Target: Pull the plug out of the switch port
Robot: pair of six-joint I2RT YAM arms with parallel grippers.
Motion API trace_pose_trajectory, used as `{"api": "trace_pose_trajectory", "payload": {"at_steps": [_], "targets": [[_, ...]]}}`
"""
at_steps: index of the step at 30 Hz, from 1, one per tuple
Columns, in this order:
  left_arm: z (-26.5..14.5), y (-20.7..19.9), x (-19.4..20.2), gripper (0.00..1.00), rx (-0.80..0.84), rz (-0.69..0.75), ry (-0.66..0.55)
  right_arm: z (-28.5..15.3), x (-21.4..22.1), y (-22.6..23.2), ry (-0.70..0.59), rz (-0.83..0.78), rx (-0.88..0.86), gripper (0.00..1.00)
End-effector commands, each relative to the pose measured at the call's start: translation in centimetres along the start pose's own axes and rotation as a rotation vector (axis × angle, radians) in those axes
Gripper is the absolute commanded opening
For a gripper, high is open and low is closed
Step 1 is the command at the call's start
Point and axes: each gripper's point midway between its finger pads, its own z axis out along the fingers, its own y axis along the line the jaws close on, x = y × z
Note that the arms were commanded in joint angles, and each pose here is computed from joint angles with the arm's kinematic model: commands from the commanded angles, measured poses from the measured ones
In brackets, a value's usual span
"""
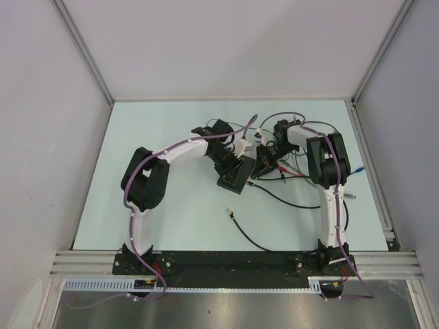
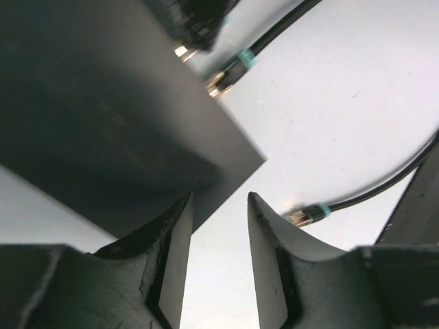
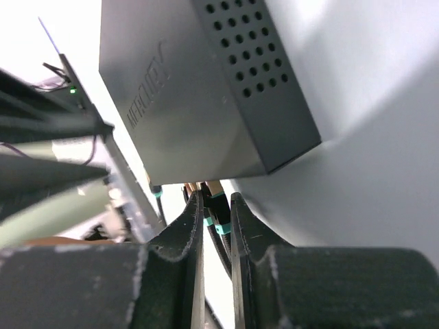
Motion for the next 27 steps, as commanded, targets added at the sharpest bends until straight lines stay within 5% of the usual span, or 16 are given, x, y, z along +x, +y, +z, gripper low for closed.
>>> {"api": "trace_pose_trajectory", "payload": {"at_steps": [1,10,16,19,27], "targets": [[-1.5,-1.8,-2.1,0.41,0.046,-0.068,-0.088,2.4,-2.5,-2.8,0.022,-0.169,0.119,0.0],[1.1,4.1,1.5,0.2,-0.133,-0.21,0.01,3.3,-2.3,-4.1,0.055,-0.15,0.127,0.04],[2.5,4.7,3.5,0.18,-0.13,-0.245,0.062,3.3,-2.8,-4.5,0.035,-0.103,0.115,0.5],[2.8,4.7,3.7,0.18,-0.121,-0.25,0.069,3.5,-3.5,-4.2,0.023,-0.095,0.098,0.57],[3.2,5.1,3.7,0.17,-0.112,-0.253,0.08,4.9,-3.1,-4.4,0.047,-0.08,0.073,0.52]]}}
